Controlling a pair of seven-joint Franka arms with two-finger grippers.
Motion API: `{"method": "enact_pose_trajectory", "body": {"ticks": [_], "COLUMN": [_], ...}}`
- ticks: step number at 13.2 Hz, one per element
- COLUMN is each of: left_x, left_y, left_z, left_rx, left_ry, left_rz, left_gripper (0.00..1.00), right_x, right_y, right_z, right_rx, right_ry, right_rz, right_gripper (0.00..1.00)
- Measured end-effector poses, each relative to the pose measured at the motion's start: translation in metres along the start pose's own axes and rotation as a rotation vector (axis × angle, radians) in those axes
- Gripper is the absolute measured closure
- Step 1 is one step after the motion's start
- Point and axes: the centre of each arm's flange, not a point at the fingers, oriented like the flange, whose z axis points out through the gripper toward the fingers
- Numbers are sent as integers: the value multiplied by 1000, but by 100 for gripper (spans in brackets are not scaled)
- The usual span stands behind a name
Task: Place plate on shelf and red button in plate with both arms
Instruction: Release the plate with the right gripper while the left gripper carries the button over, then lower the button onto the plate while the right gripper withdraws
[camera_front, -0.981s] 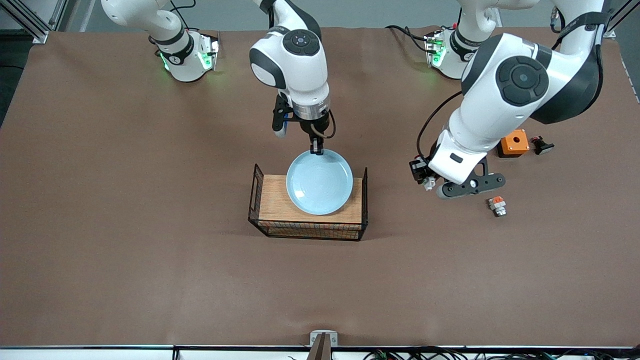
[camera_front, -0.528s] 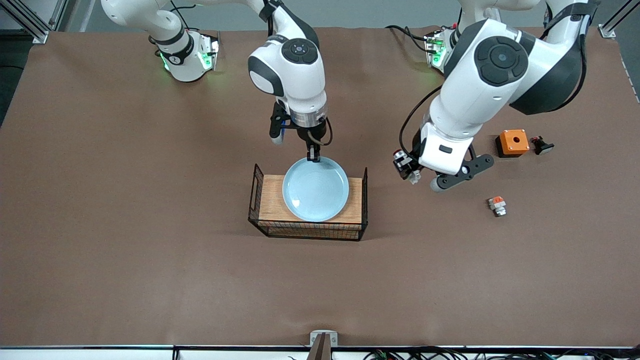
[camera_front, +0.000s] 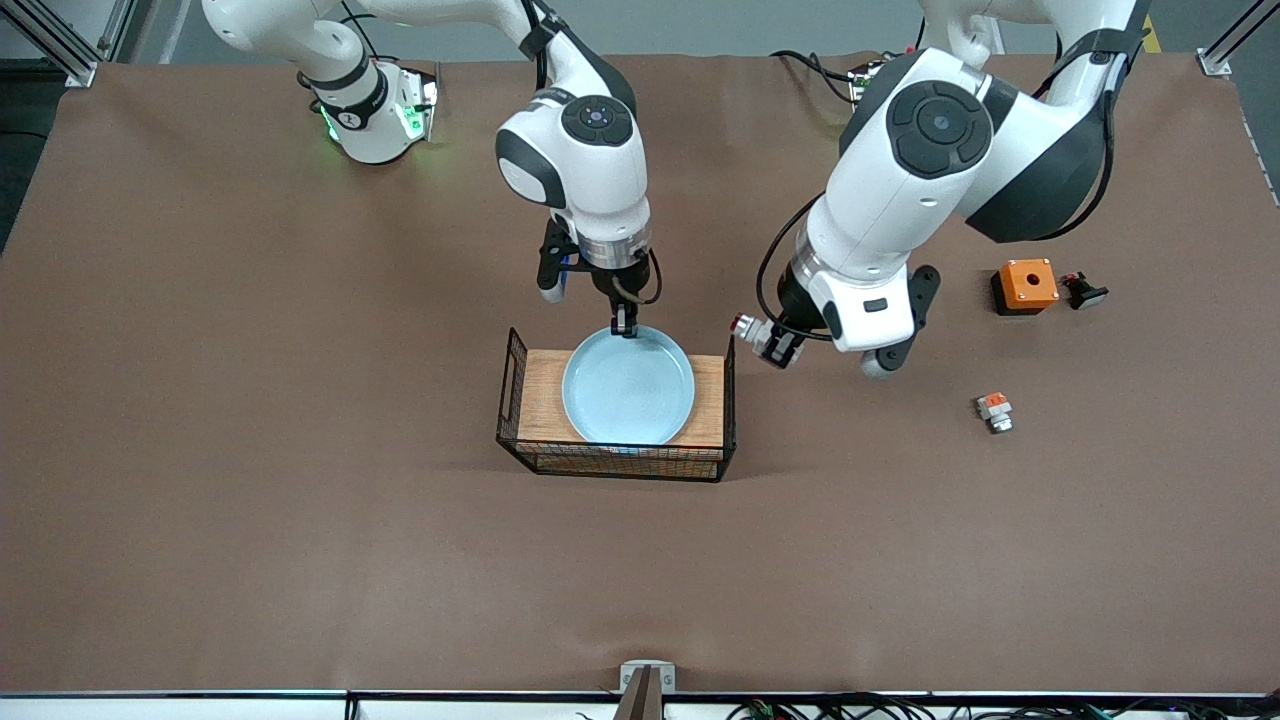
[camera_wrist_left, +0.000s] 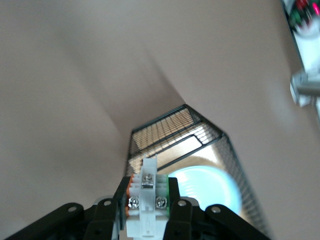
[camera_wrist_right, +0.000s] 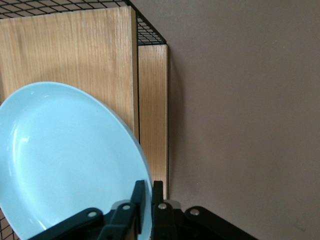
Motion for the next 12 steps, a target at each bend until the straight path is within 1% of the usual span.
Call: {"method": "enact_pose_trajectory", "body": {"ticks": [1, 2, 4, 5, 7, 8, 10, 11, 12], "left_x": [0, 0, -8, -16, -34, -42, -54, -57, -59], "left_y": [5, 10, 13, 13, 10, 8, 5, 5, 4], "left_z": [4, 8, 23, 30, 41, 45, 51, 54, 56], "left_rx": [-24, -42, -40, -31, -16, -9, 1, 5, 9], "left_ry": [-10, -21, -33, -36, -40, -41, -41, -40, -40], "left_rz": [-108, -179, -265, -301, -363, -383, -402, -408, -410], "left_gripper": [67, 67, 67, 67, 67, 67, 67, 67, 67], "right_x": [0, 0, -2, -3, -4, -2, 8, 15, 23], "right_y": [-1, -1, -4, -6, -17, -26, -47, -55, -59], "right_z": [1, 1, -3, -6, -18, -27, -40, -43, -43], "right_rx": [4, 8, 20, 25, 33, 33, 23, 1, -37], "right_ry": [2, 3, -1, -5, -4, 4, 17, 18, 29], "right_rz": [-3, -6, -11, -10, -30, -65, -171, -264, -378], "right_gripper": [69, 59, 36, 27, 4, 0, 0, 0, 0]}}
